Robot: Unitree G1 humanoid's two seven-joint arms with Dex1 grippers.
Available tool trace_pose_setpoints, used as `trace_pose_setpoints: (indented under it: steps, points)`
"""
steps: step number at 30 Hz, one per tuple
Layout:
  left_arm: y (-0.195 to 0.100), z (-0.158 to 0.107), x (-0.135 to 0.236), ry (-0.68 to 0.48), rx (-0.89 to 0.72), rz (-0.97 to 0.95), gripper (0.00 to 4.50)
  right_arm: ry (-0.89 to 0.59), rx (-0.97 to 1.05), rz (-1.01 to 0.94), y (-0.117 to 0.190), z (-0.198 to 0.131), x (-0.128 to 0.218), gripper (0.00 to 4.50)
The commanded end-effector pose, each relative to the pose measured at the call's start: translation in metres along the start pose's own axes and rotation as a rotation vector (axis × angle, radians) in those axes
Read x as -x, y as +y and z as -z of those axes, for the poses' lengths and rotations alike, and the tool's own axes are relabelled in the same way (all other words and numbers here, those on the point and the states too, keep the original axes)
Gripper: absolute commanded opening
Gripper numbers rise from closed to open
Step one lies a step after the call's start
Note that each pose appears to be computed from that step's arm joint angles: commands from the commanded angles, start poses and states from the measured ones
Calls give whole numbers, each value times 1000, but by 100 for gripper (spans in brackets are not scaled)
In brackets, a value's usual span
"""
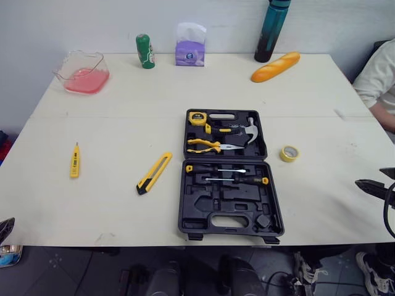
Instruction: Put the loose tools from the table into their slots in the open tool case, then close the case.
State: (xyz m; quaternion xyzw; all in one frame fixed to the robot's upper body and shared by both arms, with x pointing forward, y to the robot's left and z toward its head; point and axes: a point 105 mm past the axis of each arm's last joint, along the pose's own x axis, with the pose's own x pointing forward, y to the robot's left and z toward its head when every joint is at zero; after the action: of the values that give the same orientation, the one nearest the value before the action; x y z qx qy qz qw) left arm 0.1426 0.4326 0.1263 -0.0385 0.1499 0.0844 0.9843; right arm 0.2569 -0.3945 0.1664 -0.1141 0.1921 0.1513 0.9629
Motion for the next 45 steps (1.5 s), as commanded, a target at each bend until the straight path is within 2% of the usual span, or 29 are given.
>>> trace_pose_setpoints:
  steps: [1,5,9,14,18,25,29,33,36,42,43,45]
  points:
    - [-27,-17,-14,-43,-53,49,450,-74,72,-18,7,-32,-2,445]
    - [-55,-26,-33,-41,-82,69,450,-126,96,-124,37,-55,-13,445]
    - [-84,-38,-61,-20,-91,39,450,-176,181,-362,102,-88,-30,445]
    - [-96,-47,-88,41,-5,-24,450,-297,220,-723,189,-130,-37,445]
    - [-103,-50,-108,116,-33,-19,450,-365,274,-915,236,-151,-47,445]
    - [-102,-53,-144,175,-51,-33,450,-422,368,-1102,283,-170,-53,445]
    - [-113,-48,-160,207,-52,-5,450,-432,397,-1148,295,-170,-55,445]
    - [-104,-34,-165,292,-5,-71,450,-439,404,-1158,298,-172,-56,445]
    - [-106,-40,-165,299,4,-77,365,-442,405,-1152,296,-172,-57,450]
    - [-106,-36,-158,329,19,-88,79,-460,404,-1124,291,-178,-60,450]
    - [-105,-35,-157,332,20,-92,46,-463,404,-1122,291,-178,-60,450]
    - [-100,-34,-154,332,19,-104,45,-467,404,-1119,290,-179,-61,450]
